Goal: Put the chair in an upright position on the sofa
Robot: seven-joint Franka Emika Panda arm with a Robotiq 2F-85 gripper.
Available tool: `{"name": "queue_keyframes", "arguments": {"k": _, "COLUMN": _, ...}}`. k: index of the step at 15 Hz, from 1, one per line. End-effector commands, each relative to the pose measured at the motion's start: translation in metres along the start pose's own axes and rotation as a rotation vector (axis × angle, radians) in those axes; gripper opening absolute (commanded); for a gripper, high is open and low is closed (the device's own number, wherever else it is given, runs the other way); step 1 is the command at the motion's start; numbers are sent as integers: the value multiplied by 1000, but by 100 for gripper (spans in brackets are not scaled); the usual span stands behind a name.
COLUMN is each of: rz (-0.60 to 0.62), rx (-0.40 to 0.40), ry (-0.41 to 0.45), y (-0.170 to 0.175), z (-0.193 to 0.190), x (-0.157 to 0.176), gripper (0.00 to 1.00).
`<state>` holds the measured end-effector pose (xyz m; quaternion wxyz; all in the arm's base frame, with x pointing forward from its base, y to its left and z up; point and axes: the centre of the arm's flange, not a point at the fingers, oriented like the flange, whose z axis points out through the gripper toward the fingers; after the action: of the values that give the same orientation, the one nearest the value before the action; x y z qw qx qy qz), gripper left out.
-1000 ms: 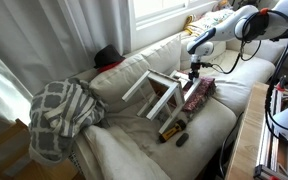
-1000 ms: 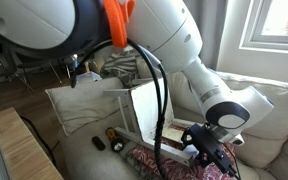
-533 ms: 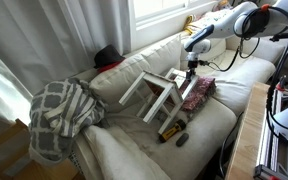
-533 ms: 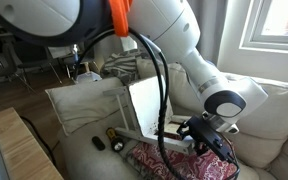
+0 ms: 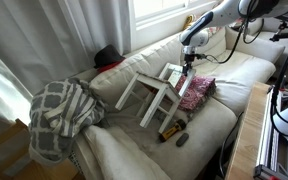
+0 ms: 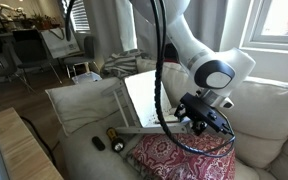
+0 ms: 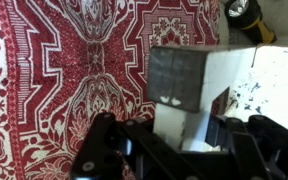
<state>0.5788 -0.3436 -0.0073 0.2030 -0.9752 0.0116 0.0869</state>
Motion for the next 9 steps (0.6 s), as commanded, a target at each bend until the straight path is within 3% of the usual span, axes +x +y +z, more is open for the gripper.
{"name": "queue_keyframes", "arguments": {"k": 1, "rz": -67, "rx": 76, "ry": -20, "y": -64, "z": -28, "x": -43, "gripper": 2}}
{"name": "queue_keyframes", "arguments": {"k": 8, "rz": -85, "rx": 111, "ry": 5, "y": -101, "z": -45, "x": -62, "gripper": 2}}
{"name": "queue_keyframes", "arguments": {"k": 9, "rz": -69, "rx": 110, "ry": -4, "y": -100, "z": -39, "x": -56, "gripper": 27}}
